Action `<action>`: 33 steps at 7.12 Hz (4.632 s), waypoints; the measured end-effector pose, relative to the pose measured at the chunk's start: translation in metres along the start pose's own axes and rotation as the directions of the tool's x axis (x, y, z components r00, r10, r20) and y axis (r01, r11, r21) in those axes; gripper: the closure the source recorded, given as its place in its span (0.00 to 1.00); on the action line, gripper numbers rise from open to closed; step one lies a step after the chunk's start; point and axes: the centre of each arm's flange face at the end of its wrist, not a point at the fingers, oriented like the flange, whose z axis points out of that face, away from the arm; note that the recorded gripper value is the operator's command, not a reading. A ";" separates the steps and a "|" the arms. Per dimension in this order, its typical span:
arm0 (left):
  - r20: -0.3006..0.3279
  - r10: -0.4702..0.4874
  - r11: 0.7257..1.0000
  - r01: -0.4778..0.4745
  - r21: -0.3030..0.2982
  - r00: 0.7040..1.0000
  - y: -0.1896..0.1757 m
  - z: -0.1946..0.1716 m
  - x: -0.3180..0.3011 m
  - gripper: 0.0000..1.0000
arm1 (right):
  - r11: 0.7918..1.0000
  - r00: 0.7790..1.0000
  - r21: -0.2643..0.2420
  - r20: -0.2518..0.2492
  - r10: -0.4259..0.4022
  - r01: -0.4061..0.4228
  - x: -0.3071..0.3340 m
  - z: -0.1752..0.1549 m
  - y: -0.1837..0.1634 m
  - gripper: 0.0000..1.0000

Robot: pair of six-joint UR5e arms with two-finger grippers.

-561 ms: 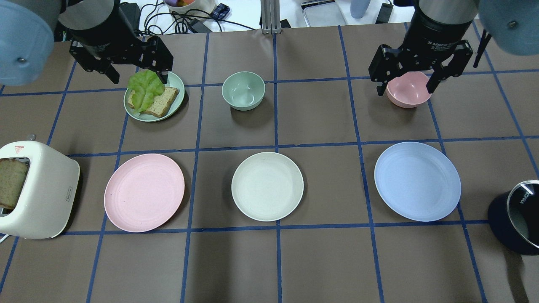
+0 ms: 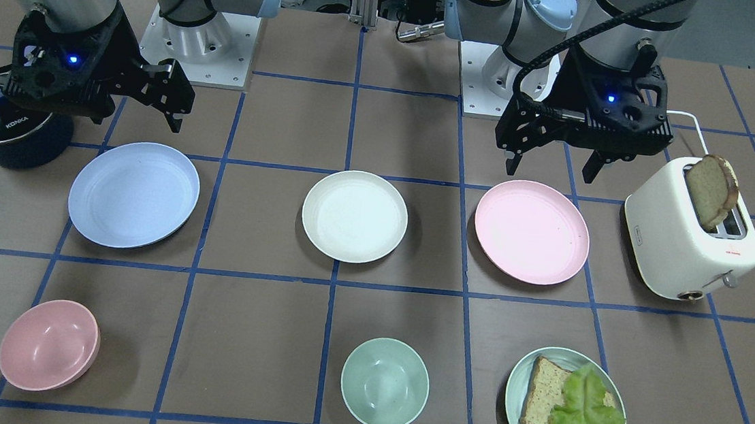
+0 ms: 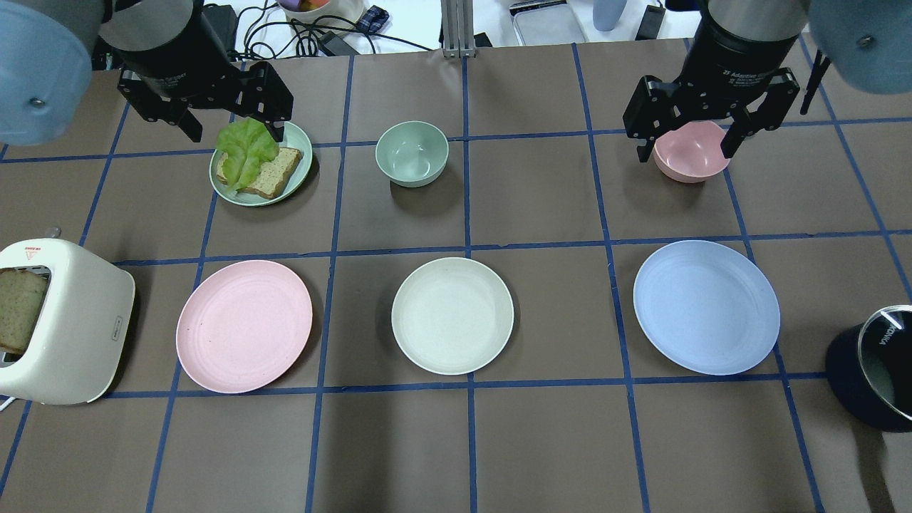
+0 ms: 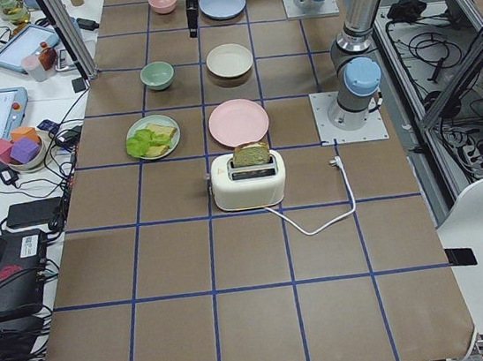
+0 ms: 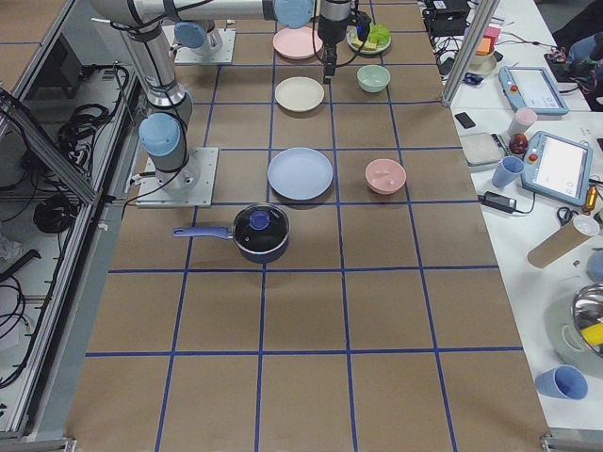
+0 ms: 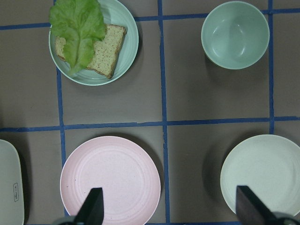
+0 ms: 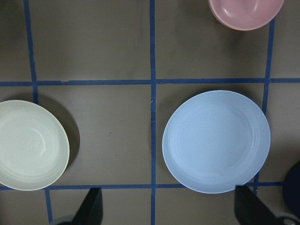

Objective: Stack three plates with pink and blue

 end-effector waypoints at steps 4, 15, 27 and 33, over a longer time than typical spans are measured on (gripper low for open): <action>0.001 0.000 1.000 0.000 -0.005 1.000 0.001 0.000 0.000 0.00 | 1.000 1.000 0.013 -0.001 0.003 -0.003 0.001 -0.002 -0.001 0.00; -0.021 0.031 0.997 -0.033 -0.067 0.999 0.033 0.031 0.011 0.00 | 0.988 0.991 -0.082 0.038 -0.126 0.129 0.149 0.114 -0.085 0.00; -0.019 0.095 0.987 -0.097 -0.128 0.995 0.133 0.297 0.007 0.19 | 0.973 0.981 -0.153 0.108 -0.160 0.175 0.238 0.291 -0.026 0.11; -0.024 0.007 0.980 -0.011 -0.201 1.000 0.154 0.325 -0.007 0.58 | 0.965 0.978 -0.207 0.167 -0.128 0.162 0.246 0.325 -0.011 0.92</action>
